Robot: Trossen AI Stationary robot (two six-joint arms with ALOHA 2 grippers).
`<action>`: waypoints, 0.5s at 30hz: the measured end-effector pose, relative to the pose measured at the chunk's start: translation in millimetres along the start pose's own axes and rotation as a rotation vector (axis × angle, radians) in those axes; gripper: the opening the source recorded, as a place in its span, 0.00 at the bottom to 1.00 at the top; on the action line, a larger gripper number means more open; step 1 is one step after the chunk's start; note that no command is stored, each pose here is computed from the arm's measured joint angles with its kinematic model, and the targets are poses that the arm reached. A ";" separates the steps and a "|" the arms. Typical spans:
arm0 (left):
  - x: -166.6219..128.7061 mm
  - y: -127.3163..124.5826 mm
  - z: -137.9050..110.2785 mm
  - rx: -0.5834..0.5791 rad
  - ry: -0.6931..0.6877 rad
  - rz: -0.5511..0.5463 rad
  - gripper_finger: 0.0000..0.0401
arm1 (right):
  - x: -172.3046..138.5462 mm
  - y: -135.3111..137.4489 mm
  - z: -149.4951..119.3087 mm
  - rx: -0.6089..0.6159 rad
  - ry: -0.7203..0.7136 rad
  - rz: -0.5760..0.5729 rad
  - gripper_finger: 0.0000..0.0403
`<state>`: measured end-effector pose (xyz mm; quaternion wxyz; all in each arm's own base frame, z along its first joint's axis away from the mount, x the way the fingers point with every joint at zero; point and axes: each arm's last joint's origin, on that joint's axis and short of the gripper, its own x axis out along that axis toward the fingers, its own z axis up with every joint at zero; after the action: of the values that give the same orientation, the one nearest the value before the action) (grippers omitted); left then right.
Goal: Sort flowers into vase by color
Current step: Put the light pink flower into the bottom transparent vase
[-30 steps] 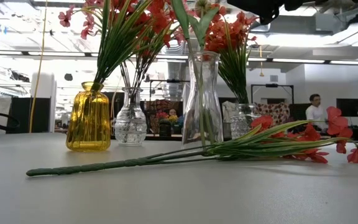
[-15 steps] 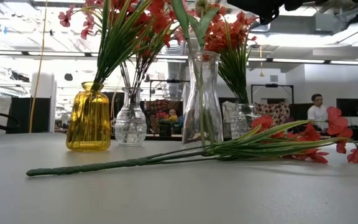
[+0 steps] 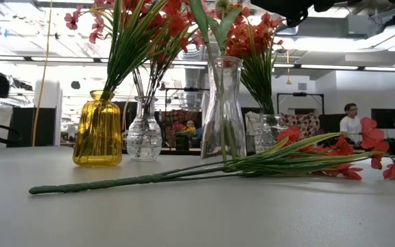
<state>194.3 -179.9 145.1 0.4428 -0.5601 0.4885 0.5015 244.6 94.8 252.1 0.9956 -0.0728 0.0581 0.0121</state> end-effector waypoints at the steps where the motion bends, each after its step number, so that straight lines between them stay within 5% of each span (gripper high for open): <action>1: -0.1 -1.2 0.9 0.008 -0.014 -0.018 0.35 | 0.0 0.0 0.0 0.000 0.000 0.000 0.57; 15: -1.0 -7.1 6.2 0.061 -0.096 -0.105 0.35 | 0.0 0.0 0.0 0.000 0.000 0.000 0.57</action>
<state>200.5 -172.8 145.5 0.5081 -0.5467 0.4518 0.4887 244.6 94.8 252.1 0.9956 -0.0728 0.0581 0.0121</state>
